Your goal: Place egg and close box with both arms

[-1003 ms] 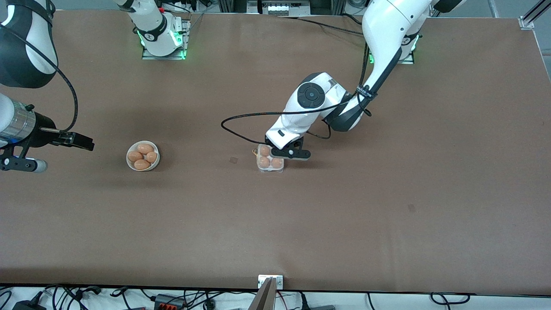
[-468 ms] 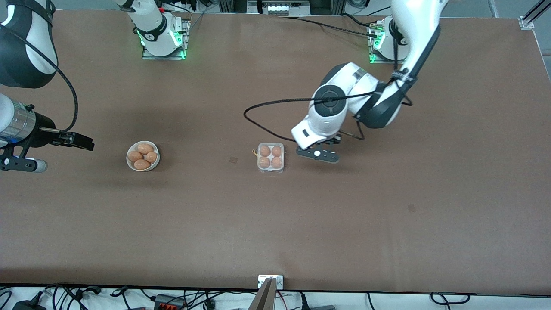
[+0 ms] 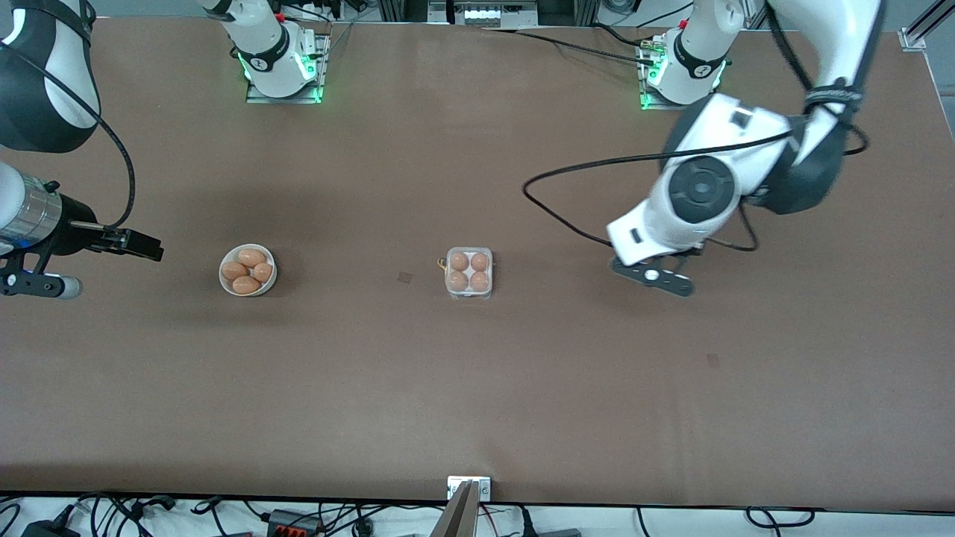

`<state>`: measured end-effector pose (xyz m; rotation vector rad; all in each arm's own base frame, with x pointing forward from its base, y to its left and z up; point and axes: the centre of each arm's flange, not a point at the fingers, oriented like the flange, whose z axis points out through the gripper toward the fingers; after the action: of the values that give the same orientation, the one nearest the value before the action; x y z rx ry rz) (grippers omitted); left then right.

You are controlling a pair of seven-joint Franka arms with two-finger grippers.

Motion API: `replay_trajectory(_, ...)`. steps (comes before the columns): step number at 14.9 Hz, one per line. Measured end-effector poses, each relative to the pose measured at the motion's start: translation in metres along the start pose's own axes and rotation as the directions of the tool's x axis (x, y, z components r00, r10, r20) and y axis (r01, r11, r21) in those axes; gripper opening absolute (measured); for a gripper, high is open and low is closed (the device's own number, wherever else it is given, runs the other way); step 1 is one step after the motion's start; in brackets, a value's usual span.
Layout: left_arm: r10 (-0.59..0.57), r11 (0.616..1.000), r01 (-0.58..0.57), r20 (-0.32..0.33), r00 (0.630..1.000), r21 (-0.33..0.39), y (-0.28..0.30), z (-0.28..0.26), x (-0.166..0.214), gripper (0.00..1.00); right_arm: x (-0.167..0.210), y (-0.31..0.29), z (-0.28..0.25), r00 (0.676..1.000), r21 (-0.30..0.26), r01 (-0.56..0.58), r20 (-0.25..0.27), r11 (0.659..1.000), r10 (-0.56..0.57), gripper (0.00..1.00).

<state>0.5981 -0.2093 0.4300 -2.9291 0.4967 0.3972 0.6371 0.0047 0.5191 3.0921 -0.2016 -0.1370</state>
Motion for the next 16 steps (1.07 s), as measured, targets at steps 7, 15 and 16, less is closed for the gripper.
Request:
replay_trajectory(7,-0.162,0.986,0.16,-0.018,0.987,-0.053,-0.106,-0.066,-0.036,0.99,0.0,0.0,0.0,1.0,0.0,0.001,0.0,1.0,-0.001,1.0)
replay_trajectory(15,-0.328,0.929,0.29,-0.144,0.934,-0.231,-0.188,-0.126,-0.116,1.0,0.0,0.0,0.0,1.0,0.0,0.001,0.0,1.0,-0.001,1.0)
replay_trajectory(16,-0.307,0.94,0.268,-0.178,0.935,-0.212,-0.181,-0.126,-0.121,1.0,0.0,0.0,0.0,1.0,0.0,0.001,0.0,1.0,-0.001,1.0)
